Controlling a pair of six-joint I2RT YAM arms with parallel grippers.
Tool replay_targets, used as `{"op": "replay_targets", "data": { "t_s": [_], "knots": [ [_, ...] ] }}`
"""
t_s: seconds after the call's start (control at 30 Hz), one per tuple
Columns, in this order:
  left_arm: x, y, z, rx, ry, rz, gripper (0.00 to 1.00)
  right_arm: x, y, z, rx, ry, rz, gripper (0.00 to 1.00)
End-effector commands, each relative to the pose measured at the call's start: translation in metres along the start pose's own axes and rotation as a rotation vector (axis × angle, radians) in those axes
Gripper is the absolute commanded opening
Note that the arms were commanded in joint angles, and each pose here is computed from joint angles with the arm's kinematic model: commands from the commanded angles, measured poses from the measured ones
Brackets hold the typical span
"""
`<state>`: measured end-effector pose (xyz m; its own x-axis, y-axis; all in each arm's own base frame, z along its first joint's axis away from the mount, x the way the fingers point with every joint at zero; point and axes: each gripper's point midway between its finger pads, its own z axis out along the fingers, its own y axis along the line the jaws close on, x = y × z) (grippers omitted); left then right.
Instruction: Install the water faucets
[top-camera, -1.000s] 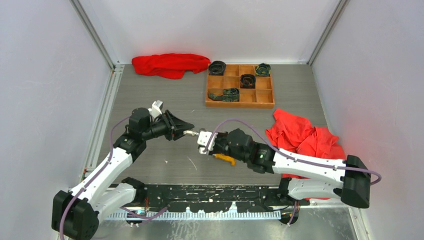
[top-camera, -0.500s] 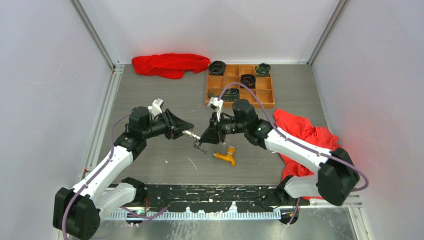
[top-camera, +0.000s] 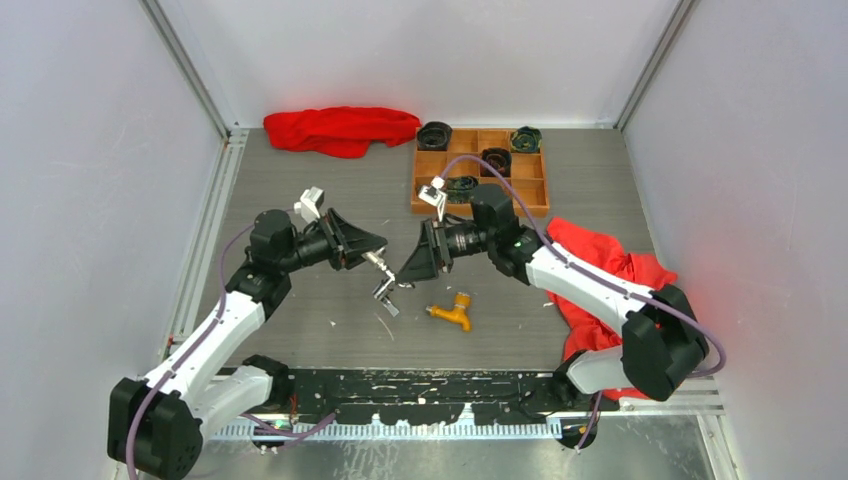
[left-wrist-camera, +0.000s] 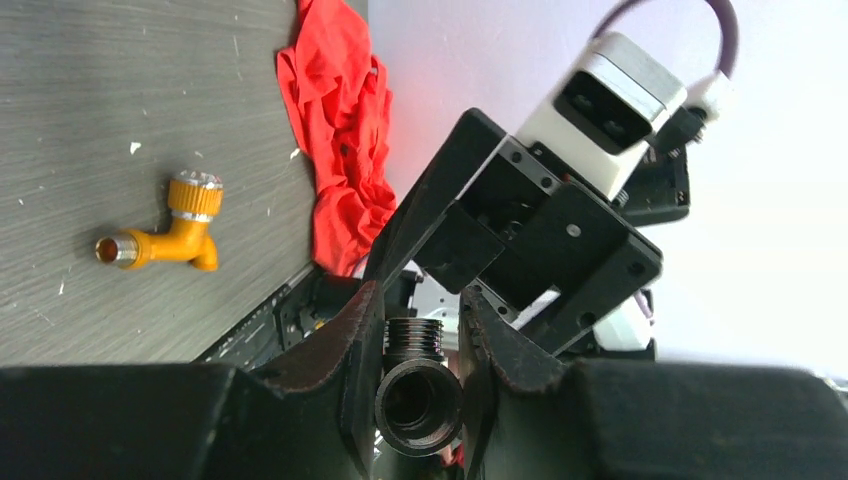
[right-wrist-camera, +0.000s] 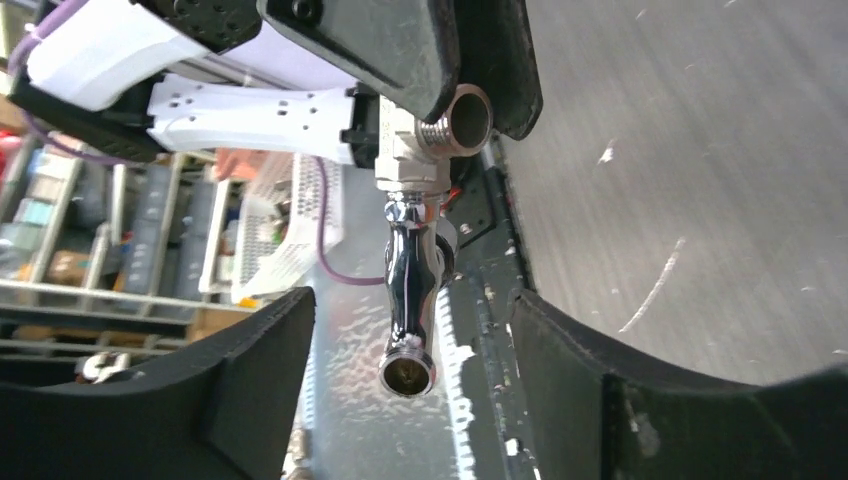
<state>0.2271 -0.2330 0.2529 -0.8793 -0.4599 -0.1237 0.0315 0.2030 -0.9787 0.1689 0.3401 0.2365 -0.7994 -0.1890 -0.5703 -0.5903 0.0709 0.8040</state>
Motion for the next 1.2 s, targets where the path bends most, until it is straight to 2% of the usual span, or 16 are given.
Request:
{"op": "replay_targets", "data": {
  "t_s": [0.0,0.13,0.33,0.6,0.8,0.9,0.97,1.03,1.07,1.1,1.17],
  "knots": [
    [-0.011,-0.034,-0.007,0.111,-0.059,0.048,0.0,-0.023,0.004,-0.018,0.157,-0.077,-0.16,0.82],
    [-0.015,-0.04,-0.009,0.127,-0.086,0.039,0.0,-0.026,0.001,-0.022,0.181,-0.158,-0.184,0.86],
    [-0.022,-0.041,-0.013,0.133,-0.15,0.007,0.0,-0.034,0.022,-0.026,0.039,-0.361,-0.199,0.9],
    [-0.027,-0.023,-0.015,0.1,-0.216,-0.074,0.0,-0.035,0.032,-0.012,-0.03,-0.458,-0.233,0.9],
    [-0.029,-0.023,-0.016,0.105,-0.236,-0.079,0.0,-0.025,0.024,0.008,-0.062,-0.414,-0.206,0.89],
    [-0.029,-0.022,-0.016,0.107,-0.235,-0.082,0.0,-0.022,0.023,0.015,-0.072,-0.401,-0.206,0.83],
    [-0.029,-0.022,-0.017,0.108,-0.238,-0.082,0.0,-0.02,0.022,0.016,-0.082,-0.402,-0.209,0.7],
    [-0.029,-0.021,-0.018,0.107,-0.245,-0.084,0.0,-0.023,0.018,0.015,-0.063,-0.429,-0.211,0.5],
    [-0.028,-0.021,-0.018,0.108,-0.243,-0.082,0.0,-0.024,0.015,0.014,-0.05,-0.442,-0.213,0.45],
    [-0.027,-0.02,-0.019,0.108,-0.241,-0.083,0.0,-0.025,0.013,0.013,-0.041,-0.455,-0.213,0.41],
    [-0.026,-0.02,-0.019,0.108,-0.236,-0.082,0.0,-0.025,0.012,0.013,-0.038,-0.462,-0.212,0.39]
  ]
}}
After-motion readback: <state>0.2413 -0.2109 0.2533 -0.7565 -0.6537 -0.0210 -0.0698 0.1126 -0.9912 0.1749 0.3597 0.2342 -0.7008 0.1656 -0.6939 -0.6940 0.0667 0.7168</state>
